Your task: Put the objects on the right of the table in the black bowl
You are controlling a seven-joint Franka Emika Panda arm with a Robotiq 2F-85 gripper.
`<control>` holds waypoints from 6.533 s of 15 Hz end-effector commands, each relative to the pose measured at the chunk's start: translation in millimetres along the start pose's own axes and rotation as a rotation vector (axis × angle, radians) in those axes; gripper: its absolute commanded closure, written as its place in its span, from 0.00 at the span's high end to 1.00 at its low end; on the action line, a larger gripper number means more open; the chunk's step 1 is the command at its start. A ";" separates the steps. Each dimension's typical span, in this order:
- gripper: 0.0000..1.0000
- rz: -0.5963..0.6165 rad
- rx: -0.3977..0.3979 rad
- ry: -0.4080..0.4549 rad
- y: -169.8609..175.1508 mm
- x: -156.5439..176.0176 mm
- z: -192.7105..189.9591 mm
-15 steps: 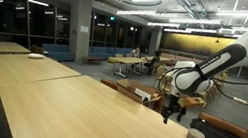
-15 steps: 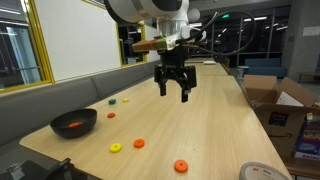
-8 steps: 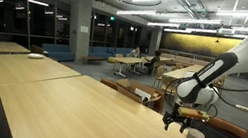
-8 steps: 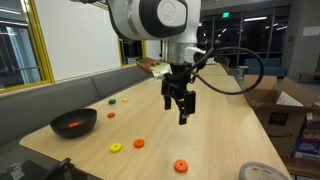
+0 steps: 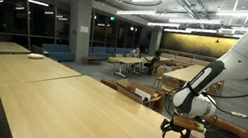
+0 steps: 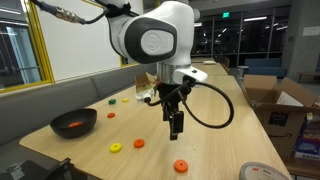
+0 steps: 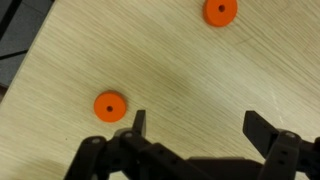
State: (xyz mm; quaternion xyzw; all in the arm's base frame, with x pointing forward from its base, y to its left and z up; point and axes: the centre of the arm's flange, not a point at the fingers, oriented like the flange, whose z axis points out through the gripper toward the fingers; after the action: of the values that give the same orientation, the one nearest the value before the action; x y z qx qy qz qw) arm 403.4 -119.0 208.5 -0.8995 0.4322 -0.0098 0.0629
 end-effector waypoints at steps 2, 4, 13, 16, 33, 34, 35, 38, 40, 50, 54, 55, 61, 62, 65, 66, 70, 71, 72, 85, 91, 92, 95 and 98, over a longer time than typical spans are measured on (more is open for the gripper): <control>1.00 0.134 -0.024 0.026 9.4 -15.8 9.7; 1.00 0.186 -0.049 0.012 16.5 -22.3 16.2; 1.00 0.329 -0.114 -0.002 35.3 -34.0 29.3; 1.00 0.380 -0.124 0.004 42.6 -29.4 36.4; 1.00 0.498 -0.070 0.097 65.2 -13.1 54.3; 1.00 0.503 -0.068 0.100 66.1 -13.0 54.7; 1.00 0.507 -0.066 0.101 66.6 -13.0 54.9; 1.00 0.518 -0.061 0.105 67.6 -12.6 56.1; 1.00 0.524 -0.059 0.105 68.4 -12.9 56.7; 0.25 0.532 -0.052 0.114 67.1 -9.8 53.8; 0.26 0.522 -0.051 0.113 62.2 -10.0 47.6; 0.26 0.514 -0.049 0.113 59.1 -9.8 44.1; 0.26 0.213 -0.016 0.164 -11.7 -10.7 -0.8; 0.26 0.152 -0.004 0.176 -26.3 -12.3 -8.8; 0.26 -0.023 0.044 0.195 -70.2 -14.3 -30.0; 0.26 -0.073 0.061 0.199 -84.3 -14.4 -38.7; 0.26 -0.292 0.111 0.194 -149.1 -18.5 -62.8; 0.26 -0.347 0.124 0.189 -163.7 -19.4 -66.1; 0.26 -0.400 0.141 0.181 -177.4 -20.8 -68.7; 0.26 -1.053 0.229 -0.119 -226.9 -31.3 -36.7; 0.26 -1.324 0.129 -0.318 -222.6 -94.2 -22.7; 0.26 -1.369 0.103 -0.344 -223.0 -108.8 -20.4; 0.26 -1.507 0.022 -0.408 -224.7 -149.9 -13.8; 0.26 -1.652 -0.061 -0.457 -224.9 -190.6 -6.4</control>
State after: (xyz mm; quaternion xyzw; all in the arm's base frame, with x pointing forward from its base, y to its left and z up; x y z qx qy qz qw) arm 482.4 146.4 239.4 -0.9301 -0.3228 0.1240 0.1241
